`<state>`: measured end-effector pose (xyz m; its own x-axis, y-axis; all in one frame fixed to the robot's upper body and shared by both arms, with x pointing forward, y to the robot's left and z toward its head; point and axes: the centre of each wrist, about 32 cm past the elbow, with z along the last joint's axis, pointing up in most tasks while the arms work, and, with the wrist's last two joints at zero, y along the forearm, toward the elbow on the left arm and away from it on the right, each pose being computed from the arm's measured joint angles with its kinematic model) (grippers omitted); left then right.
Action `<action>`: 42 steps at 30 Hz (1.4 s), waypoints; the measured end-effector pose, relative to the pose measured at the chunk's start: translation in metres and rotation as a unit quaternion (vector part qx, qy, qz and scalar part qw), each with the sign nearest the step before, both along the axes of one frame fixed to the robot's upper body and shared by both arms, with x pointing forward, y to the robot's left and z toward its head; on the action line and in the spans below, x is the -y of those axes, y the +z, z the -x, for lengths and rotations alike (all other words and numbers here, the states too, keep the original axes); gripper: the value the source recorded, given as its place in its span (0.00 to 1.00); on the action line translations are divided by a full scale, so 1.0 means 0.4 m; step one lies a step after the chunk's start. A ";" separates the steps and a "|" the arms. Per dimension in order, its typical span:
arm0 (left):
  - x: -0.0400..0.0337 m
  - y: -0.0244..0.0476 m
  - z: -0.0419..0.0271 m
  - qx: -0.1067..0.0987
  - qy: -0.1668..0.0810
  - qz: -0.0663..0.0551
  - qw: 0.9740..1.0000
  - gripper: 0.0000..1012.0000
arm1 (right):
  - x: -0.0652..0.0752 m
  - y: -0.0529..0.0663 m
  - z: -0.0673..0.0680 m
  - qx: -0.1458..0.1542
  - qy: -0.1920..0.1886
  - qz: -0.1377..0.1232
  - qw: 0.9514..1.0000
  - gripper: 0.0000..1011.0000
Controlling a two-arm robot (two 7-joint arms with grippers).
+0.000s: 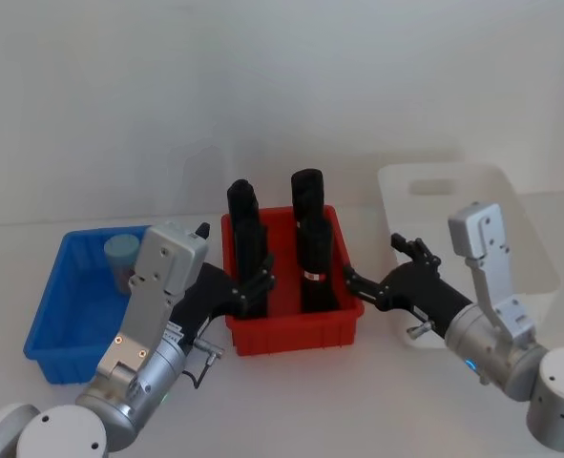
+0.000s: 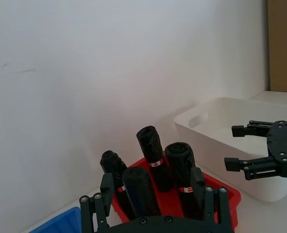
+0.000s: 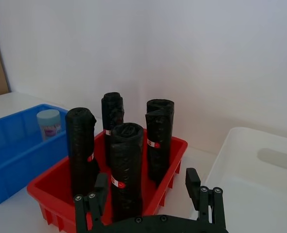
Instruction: Pick the cotton swabs from the blue box and place them into the white box.
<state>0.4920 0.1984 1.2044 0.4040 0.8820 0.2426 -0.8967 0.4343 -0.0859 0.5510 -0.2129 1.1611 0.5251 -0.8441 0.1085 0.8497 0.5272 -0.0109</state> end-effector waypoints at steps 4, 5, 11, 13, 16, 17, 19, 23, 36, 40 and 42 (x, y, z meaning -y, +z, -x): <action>0.000 0.000 0.000 0.000 0.000 0.000 1.000 0.99 | -0.015 -0.006 -0.030 -0.002 0.015 0.002 1.000 0.99; 0.000 0.000 0.000 0.000 0.000 0.000 1.000 0.99 | -0.019 -0.007 -0.038 -0.003 0.019 0.003 1.000 0.99; 0.000 0.000 0.000 0.000 0.000 0.000 1.000 0.99 | -0.044 -0.015 -0.078 -0.006 0.034 0.008 0.999 0.99; 0.000 0.000 0.000 0.000 0.000 0.000 1.000 0.99 | -0.056 -0.019 -0.099 -0.009 0.041 0.011 0.999 0.99; 0.000 0.000 0.000 0.000 0.000 0.000 1.000 0.99 | -0.066 -0.022 -0.116 -0.011 0.044 0.013 0.999 0.99; 0.000 0.000 0.000 0.000 0.000 0.000 1.000 0.99 | -0.071 -0.025 -0.125 -0.012 0.047 0.015 0.999 0.99; 0.000 0.000 0.000 0.000 0.000 0.000 1.000 0.99 | -0.078 -0.027 -0.136 -0.014 0.048 0.016 0.999 0.99; 0.000 0.000 0.000 0.000 0.000 0.000 1.000 0.99 | -0.092 -0.033 -0.162 -0.019 0.052 0.020 0.998 0.99; 0.000 0.000 0.000 0.000 0.000 0.000 1.000 0.99 | -0.121 -0.045 -0.211 -0.027 0.065 0.024 0.997 0.74; 0.000 0.000 0.000 0.000 0.000 0.000 1.000 0.99 | -0.128 -0.047 -0.221 -0.027 0.069 0.023 0.997 0.62; 0.000 0.000 0.000 0.000 0.000 0.000 1.000 0.99 | -0.129 -0.047 -0.223 -0.026 0.070 0.022 0.997 0.58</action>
<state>0.4920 0.1984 1.2044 0.4039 0.8821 0.2425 -0.8967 0.4343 -0.0860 0.6401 -0.1614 1.1423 0.6430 -0.7574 0.1138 0.7658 0.6381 -0.0798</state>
